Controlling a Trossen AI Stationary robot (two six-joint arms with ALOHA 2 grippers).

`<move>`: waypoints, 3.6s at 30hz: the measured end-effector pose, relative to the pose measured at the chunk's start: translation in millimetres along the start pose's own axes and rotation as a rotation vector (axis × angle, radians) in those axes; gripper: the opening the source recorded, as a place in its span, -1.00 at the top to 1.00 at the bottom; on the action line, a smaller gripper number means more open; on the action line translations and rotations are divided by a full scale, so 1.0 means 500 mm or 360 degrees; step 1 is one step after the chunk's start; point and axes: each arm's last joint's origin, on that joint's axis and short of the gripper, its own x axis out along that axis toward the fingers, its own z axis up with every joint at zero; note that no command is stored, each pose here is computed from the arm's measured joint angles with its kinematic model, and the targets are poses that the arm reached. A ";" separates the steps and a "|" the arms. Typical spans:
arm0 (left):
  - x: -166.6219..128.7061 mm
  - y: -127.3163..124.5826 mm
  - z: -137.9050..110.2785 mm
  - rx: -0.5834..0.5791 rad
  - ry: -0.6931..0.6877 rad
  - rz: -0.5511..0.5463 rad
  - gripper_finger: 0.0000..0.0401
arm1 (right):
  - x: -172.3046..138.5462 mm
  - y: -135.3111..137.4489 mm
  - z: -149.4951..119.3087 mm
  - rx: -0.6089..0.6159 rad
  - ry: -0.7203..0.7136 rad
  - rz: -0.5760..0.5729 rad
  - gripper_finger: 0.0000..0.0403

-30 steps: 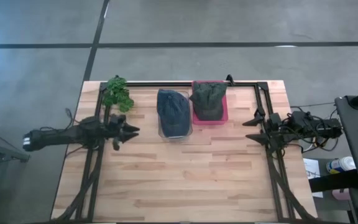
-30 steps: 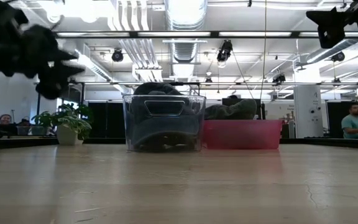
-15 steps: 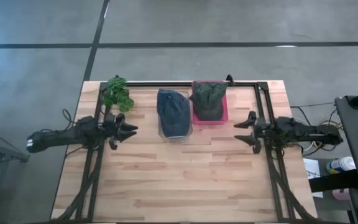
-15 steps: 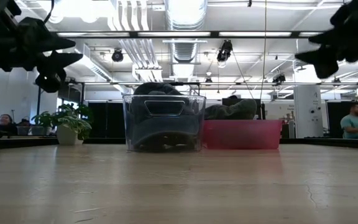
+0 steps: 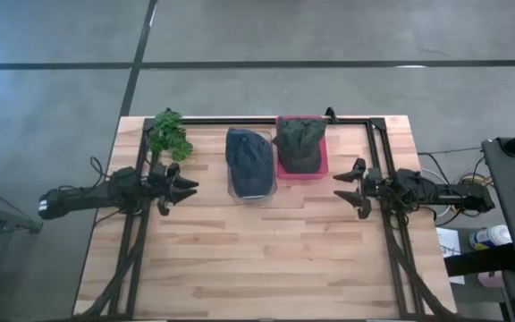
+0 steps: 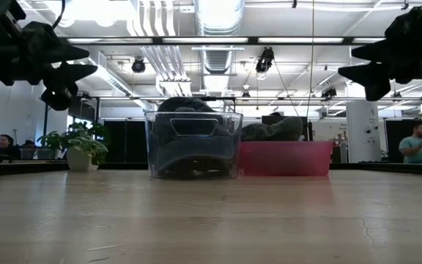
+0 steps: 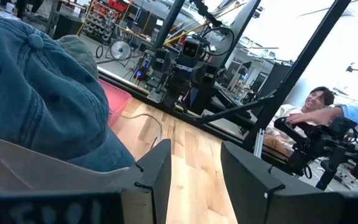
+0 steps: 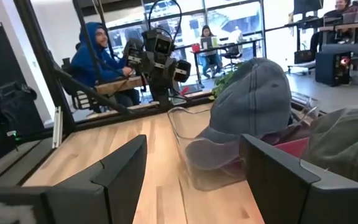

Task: Pick & Place hat
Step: Return to home position

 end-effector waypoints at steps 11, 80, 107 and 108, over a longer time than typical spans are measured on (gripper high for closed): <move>0.000 0.000 -0.001 -0.0001 0.0003 0.0001 0.34 | 0.000 0.003 0.011 0.0011 -0.0087 0.0027 -0.24; 0.001 0.001 -0.002 -0.0002 0.0016 0.0005 0.34 | 0.000 -0.020 0.013 -0.0007 -0.0107 -0.0165 -0.24; 0.001 0.001 -0.002 -0.0002 0.0016 0.0005 0.34 | 0.000 -0.020 0.013 -0.0005 -0.0107 -0.0165 -0.24; 0.001 0.001 -0.002 -0.0002 0.0016 0.0005 0.34 | 0.000 -0.020 0.013 -0.0006 -0.0107 -0.0165 -0.24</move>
